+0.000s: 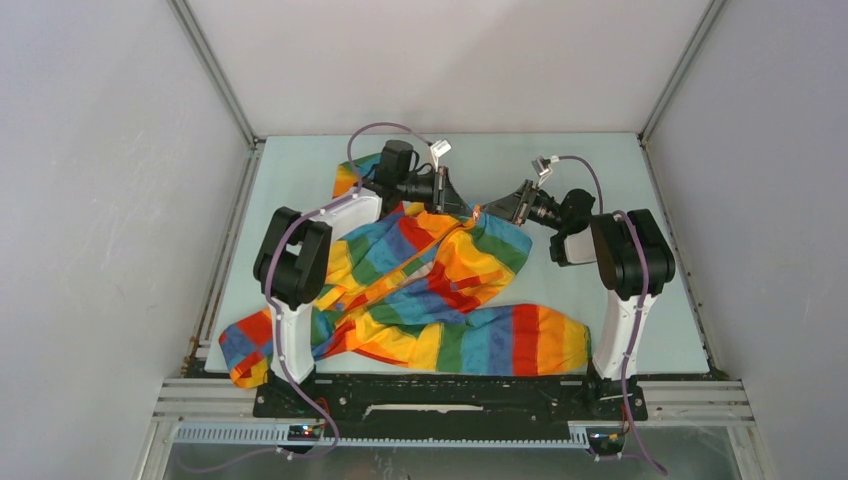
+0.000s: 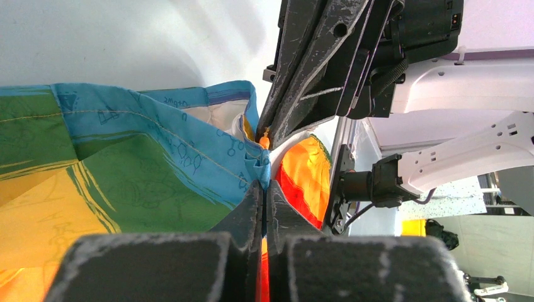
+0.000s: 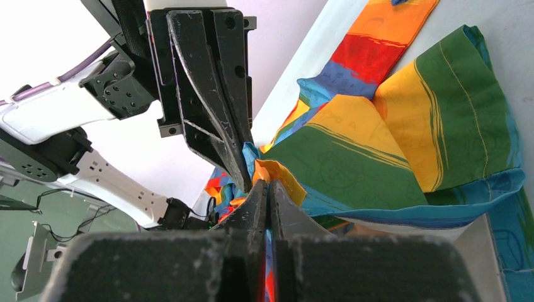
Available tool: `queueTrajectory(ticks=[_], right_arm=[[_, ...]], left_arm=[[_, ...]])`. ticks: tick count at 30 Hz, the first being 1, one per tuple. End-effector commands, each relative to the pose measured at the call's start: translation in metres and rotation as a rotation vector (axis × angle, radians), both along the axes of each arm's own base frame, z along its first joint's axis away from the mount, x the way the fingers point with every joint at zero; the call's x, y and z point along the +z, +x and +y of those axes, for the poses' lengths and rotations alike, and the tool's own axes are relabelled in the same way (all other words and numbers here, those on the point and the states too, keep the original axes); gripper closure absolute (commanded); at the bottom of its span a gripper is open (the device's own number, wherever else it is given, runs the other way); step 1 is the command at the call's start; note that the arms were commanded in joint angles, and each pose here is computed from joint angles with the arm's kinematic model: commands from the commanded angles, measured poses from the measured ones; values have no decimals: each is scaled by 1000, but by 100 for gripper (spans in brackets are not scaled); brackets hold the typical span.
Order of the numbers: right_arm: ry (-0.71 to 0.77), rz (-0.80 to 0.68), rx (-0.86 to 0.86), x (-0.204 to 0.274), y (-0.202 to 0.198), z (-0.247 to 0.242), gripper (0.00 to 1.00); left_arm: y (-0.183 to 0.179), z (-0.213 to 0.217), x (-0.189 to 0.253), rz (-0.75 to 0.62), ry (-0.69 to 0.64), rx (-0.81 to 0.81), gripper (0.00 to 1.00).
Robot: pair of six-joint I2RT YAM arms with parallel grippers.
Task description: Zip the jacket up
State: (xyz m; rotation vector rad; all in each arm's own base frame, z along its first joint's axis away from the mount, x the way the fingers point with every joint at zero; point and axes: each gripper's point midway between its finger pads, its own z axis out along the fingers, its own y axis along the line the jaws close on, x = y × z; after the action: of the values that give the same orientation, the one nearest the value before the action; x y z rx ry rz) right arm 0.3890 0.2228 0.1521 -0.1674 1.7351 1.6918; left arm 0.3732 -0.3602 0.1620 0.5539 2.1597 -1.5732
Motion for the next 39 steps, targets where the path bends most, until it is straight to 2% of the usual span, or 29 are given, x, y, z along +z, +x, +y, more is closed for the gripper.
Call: queueTrajectory(ticks=[1,4,9,14,15,16,17,20,23,24,28,32,35,39], right_arm=[[11,-110,-2,26,3,5,100],[28,-139,-13,34,2,3,100],[37,-166,-12,41,0,3,100],[41,-181,-5,44,-3,4,100],[41,-181,-7,45,-3,3,100],[41,-182,-8,45,-3,3,100],[40,-180,-8,44,-3,3,100],[42,-180,-13,45,-3,2,100],[43,-179,-14,45,-3,2,100],[43,-180,-16,46,-3,2,100],[43,-181,-16,46,-3,2,100],[44,-180,-16,47,-4,2,100],[43,-182,-17,47,-4,2,100],[43,-181,-16,46,-4,2,100]], left_arm=[[-12,-2,36,-70,-49,-36,100],[-12,1,31,-59,-28,-19,97],[-9,13,32,-22,-51,55,60],[-5,28,47,-28,-52,181,46],[-6,30,48,-23,-52,208,32],[-5,34,50,-18,-43,250,24],[-5,40,49,-14,-29,301,22],[-4,59,43,-1,16,498,22],[-12,70,39,47,49,623,29],[-18,65,40,78,24,632,35],[-37,35,47,236,-136,623,41],[-33,14,58,379,-327,639,49],[-27,1,60,410,-387,631,53],[-19,-4,46,438,-402,661,53]])
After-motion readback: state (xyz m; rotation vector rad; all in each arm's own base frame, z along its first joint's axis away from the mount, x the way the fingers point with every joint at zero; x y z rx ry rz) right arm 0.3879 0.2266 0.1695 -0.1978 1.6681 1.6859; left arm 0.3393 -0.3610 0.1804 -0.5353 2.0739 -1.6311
